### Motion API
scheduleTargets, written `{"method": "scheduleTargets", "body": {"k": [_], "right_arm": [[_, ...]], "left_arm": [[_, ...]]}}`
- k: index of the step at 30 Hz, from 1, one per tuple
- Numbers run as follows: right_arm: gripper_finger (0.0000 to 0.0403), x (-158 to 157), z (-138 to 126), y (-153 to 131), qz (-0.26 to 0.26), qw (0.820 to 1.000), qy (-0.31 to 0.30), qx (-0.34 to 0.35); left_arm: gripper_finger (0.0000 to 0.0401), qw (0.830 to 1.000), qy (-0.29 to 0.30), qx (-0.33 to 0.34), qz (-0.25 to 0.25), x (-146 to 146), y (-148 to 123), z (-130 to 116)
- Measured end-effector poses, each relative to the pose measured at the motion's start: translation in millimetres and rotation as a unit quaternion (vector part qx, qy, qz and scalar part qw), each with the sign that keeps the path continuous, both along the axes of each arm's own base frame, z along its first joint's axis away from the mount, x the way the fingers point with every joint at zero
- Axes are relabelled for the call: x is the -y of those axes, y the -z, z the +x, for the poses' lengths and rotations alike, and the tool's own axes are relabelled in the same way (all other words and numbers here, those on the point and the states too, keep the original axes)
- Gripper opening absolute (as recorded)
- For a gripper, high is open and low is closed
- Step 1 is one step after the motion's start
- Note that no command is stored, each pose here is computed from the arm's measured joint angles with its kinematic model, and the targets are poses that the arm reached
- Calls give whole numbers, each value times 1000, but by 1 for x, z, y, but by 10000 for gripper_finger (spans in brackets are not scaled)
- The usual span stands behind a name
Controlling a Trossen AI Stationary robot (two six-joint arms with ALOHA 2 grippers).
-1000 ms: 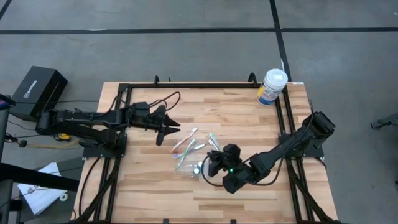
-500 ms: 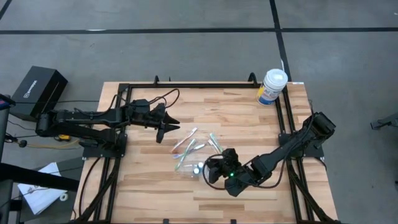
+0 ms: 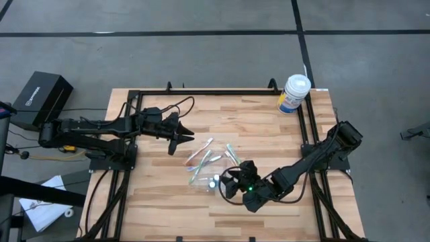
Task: Pick & Place toothbrushing station
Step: Put the green toothbrush into the transparent organizer
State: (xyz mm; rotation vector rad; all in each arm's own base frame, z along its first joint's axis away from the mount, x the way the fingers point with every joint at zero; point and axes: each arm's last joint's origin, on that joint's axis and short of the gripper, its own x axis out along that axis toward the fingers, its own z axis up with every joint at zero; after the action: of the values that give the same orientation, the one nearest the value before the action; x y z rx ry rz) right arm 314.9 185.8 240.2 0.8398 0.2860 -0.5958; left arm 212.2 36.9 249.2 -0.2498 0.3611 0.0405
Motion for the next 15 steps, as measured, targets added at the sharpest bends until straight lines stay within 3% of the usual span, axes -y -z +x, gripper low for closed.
{"method": "scheduleTargets", "body": {"k": [15], "right_arm": [[255,-6,1,-11,14,1000,-2,20]], "left_arm": [[104,1000,3,-1,9,0,0,0]]}}
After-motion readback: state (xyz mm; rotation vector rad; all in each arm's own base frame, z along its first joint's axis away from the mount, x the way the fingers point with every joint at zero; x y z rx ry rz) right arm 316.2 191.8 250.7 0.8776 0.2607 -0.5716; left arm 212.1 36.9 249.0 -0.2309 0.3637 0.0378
